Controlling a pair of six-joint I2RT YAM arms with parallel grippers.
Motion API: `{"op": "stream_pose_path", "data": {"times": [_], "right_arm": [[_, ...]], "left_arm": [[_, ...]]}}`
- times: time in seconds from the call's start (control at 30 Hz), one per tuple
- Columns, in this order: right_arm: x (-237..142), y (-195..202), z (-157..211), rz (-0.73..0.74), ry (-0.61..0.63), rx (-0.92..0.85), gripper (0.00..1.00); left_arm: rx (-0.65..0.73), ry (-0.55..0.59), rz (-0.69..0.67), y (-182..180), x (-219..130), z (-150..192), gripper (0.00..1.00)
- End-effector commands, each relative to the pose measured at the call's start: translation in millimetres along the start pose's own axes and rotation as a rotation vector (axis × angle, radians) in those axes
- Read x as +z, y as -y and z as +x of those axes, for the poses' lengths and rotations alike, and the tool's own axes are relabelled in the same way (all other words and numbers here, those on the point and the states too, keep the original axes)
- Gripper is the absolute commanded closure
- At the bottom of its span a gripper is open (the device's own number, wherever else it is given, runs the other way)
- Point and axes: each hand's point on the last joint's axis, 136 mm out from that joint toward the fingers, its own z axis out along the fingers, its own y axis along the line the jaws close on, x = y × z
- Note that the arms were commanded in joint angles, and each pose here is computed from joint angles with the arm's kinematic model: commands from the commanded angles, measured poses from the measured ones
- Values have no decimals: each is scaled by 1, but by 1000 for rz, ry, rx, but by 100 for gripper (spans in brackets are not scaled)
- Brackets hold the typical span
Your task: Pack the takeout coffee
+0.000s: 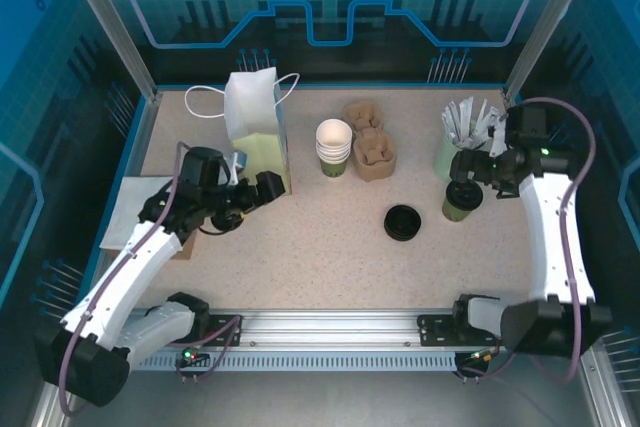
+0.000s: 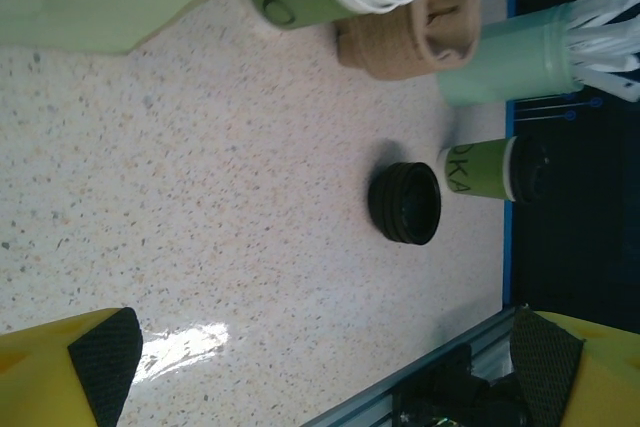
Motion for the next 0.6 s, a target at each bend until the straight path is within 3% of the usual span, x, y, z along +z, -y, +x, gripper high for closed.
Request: {"op": "stream_pose_path", "data": {"times": [0.0, 0.17, 0.27, 0.4, 0.57], "right_arm": [[-43, -37, -15, -168, 142, -44, 0], [-85, -92, -24, -467, 290, -89, 3], [-93, -110, -22, -558, 307, -80, 6], [-89, -116, -16, -553, 281, -99, 8], [-80, -113, -8, -514, 243, -112, 8]], "left_arm": [[61, 62, -18, 19, -33, -14, 1], [98, 133, -66, 42, -76, -39, 1], [72, 171, -135, 42, -96, -60, 2], [37, 231, -230, 27, -112, -96, 6], [49, 240, -345, 4, -100, -136, 12]]}}
